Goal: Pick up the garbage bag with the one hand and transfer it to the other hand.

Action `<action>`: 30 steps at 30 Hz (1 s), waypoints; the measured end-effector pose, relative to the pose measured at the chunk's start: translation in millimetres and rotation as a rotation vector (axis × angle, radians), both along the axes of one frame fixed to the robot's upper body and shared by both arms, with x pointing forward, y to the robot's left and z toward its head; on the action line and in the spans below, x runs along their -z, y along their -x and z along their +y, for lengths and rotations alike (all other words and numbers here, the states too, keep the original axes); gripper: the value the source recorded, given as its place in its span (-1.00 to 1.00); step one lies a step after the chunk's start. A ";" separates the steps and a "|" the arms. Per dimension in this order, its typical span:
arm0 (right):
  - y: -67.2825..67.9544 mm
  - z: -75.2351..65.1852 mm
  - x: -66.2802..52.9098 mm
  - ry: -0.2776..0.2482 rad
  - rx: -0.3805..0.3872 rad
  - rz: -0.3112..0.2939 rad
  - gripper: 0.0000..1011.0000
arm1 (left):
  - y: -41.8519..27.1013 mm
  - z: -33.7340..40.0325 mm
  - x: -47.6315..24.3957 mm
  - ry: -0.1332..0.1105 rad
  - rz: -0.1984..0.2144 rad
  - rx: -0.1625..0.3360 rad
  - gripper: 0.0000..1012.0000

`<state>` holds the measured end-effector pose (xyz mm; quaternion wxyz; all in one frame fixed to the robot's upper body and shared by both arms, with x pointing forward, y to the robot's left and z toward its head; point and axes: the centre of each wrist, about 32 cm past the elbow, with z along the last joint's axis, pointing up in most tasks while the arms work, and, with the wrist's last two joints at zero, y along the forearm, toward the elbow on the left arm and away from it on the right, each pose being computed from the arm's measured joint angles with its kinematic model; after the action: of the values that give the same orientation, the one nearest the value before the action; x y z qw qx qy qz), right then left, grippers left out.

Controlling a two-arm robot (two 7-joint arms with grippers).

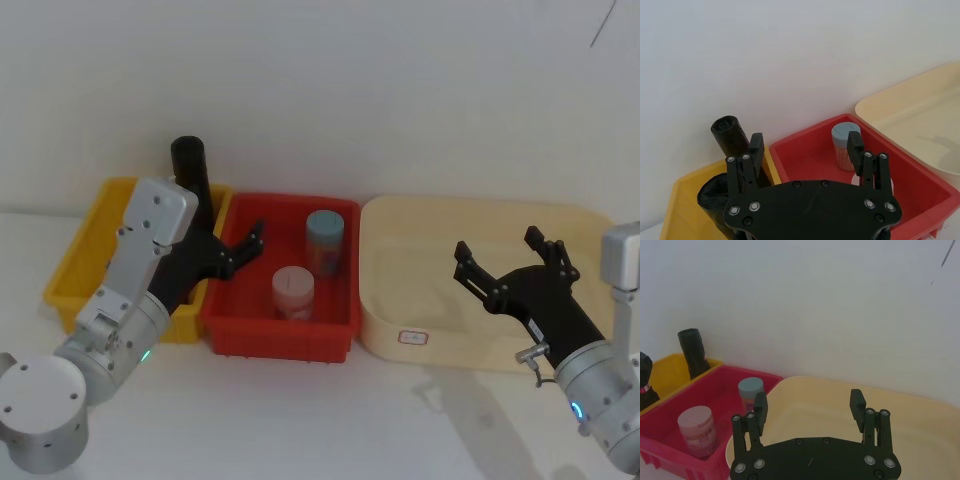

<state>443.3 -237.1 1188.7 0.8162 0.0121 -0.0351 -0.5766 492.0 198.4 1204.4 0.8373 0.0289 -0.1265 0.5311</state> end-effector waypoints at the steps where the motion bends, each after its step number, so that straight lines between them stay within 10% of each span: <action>1: 0.0 0.0 0.0 0.000 0.000 0.000 0.99 | 0.0 0.0 0.0 0.000 0.000 0.000 0.98; 30: 0.0 0.0 0.0 0.000 0.000 0.000 0.99 | 0.0 0.0 0.0 0.000 0.000 0.000 0.98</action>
<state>443.3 -237.1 1188.7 0.8162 0.0122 -0.0351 -0.5766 492.0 198.4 1204.4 0.8373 0.0289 -0.1265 0.5311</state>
